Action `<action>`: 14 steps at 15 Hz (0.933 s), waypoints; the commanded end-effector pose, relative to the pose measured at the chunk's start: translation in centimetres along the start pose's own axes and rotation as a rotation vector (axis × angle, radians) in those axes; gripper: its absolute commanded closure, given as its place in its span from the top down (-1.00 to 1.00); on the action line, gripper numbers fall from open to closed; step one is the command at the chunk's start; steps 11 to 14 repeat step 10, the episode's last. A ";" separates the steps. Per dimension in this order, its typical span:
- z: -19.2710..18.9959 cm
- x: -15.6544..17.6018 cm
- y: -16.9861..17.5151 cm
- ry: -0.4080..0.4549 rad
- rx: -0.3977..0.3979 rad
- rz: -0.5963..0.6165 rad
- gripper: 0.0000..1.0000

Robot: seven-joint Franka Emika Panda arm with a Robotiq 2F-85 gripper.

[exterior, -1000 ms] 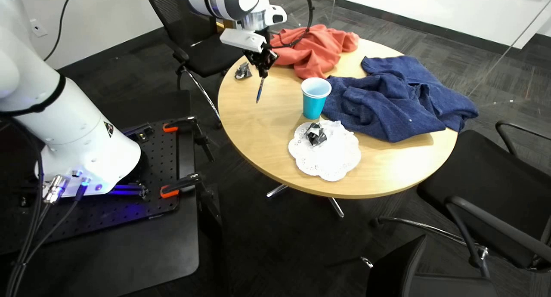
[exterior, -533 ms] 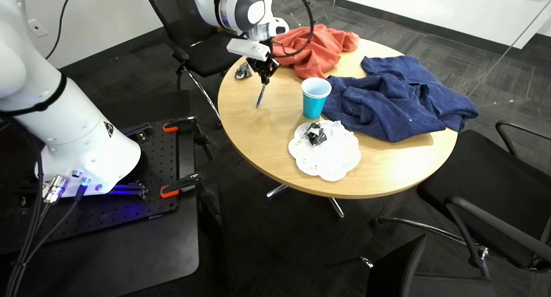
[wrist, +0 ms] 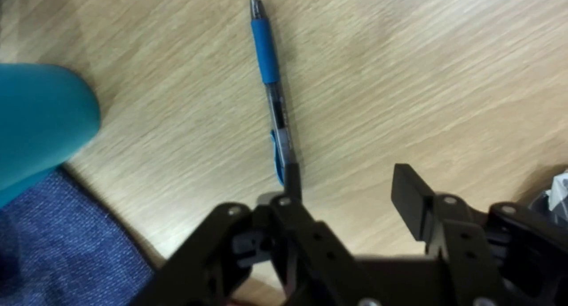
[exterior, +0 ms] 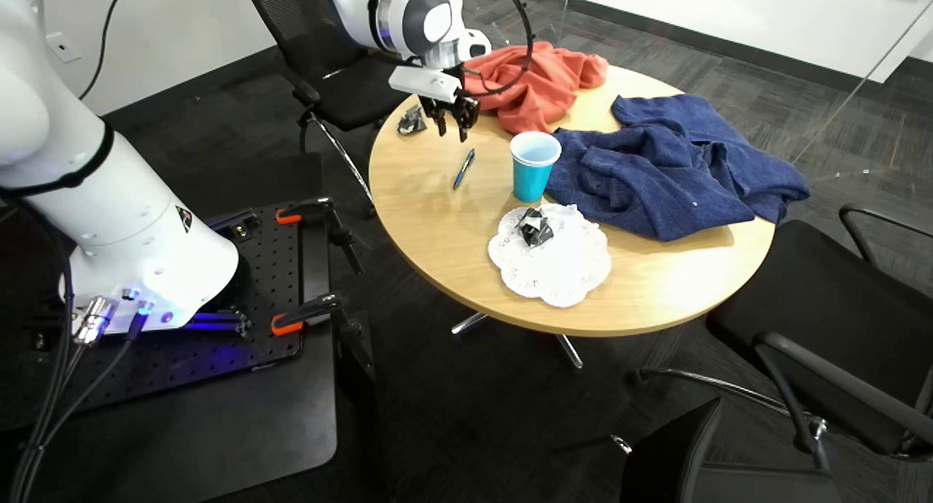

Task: Remove the pen from the cup and put it on the table

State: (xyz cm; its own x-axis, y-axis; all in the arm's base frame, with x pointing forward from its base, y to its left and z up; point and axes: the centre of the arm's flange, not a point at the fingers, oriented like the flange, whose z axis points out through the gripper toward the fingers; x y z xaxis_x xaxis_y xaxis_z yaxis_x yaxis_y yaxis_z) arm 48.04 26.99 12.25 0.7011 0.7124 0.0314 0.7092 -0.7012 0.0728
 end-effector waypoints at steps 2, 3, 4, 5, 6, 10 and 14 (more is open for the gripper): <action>-1.9 0.1 -0.4 0.067 -0.018 0.028 0.94; -2.2 0.1 -0.4 0.074 -0.020 0.030 0.99; -2.4 0.2 -0.3 0.081 -0.020 0.033 1.00; -2.6 0.2 -0.3 0.088 -0.022 0.037 1.00; -1.3 0.8 0.0 0.060 -0.007 0.013 0.99; -1.6 1.0 0.0 0.068 -0.009 0.014 1.00; -1.6 1.0 0.0 0.068 -0.009 0.014 1.00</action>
